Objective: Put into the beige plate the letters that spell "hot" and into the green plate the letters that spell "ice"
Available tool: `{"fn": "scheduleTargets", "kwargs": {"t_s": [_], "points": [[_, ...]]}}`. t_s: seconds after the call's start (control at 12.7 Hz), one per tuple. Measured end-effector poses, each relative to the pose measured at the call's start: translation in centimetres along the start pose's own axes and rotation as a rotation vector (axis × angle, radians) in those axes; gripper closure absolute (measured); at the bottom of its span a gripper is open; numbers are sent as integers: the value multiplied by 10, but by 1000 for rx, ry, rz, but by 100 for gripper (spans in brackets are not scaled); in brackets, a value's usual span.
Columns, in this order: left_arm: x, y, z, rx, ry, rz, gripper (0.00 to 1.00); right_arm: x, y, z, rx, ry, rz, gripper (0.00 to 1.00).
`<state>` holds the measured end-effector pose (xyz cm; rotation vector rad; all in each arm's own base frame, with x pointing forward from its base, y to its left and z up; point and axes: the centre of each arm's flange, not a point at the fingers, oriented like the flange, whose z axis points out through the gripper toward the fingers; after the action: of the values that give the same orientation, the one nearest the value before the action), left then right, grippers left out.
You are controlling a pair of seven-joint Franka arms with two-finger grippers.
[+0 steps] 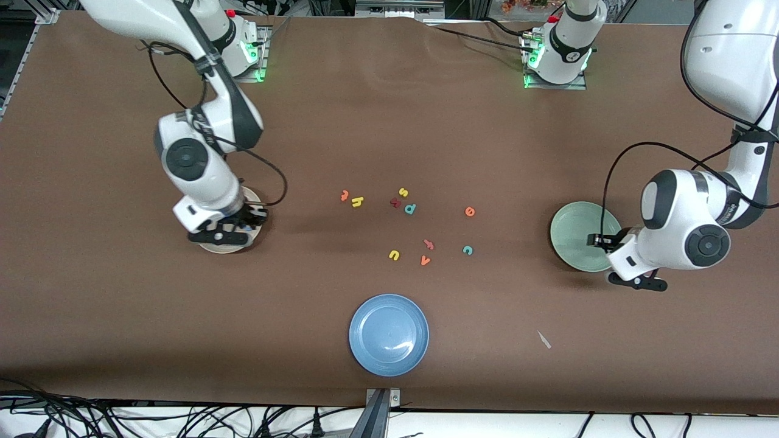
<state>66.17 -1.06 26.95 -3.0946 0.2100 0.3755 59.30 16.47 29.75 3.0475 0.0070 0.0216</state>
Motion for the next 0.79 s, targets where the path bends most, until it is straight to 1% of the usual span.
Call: {"fn": "scheduleTargets", "kwargs": {"t_s": [0.08, 0.16, 0.31, 0.39, 0.47, 0.55, 0.71, 0.79], "points": [[0, 27, -17, -18, 24, -28, 12, 0, 25, 4, -4, -12, -30, 73], [-1, 56, -32, -53, 42, -79, 1, -2, 48, 13, -4, -28, -49, 73], [-3, 115, -50, -121, 52, -204, 0, -10, 68, 30, 3, -37, -60, 73], [-4, 143, -50, -130, 46, -253, 0, -14, 68, 36, 6, -33, -62, 68], [-3, 172, -48, -130, 43, -301, 0, -16, 65, 38, 9, -31, -66, 68], [0, 197, -43, -138, 53, -353, 0, -17, 63, 38, 11, -29, -67, 62], [10, 238, -24, -179, 94, -444, 0, -17, 62, 35, 21, -27, -57, 41], [16, 254, -10, -202, 112, -473, 0, -17, 61, 34, 36, -29, -43, 36]]}}
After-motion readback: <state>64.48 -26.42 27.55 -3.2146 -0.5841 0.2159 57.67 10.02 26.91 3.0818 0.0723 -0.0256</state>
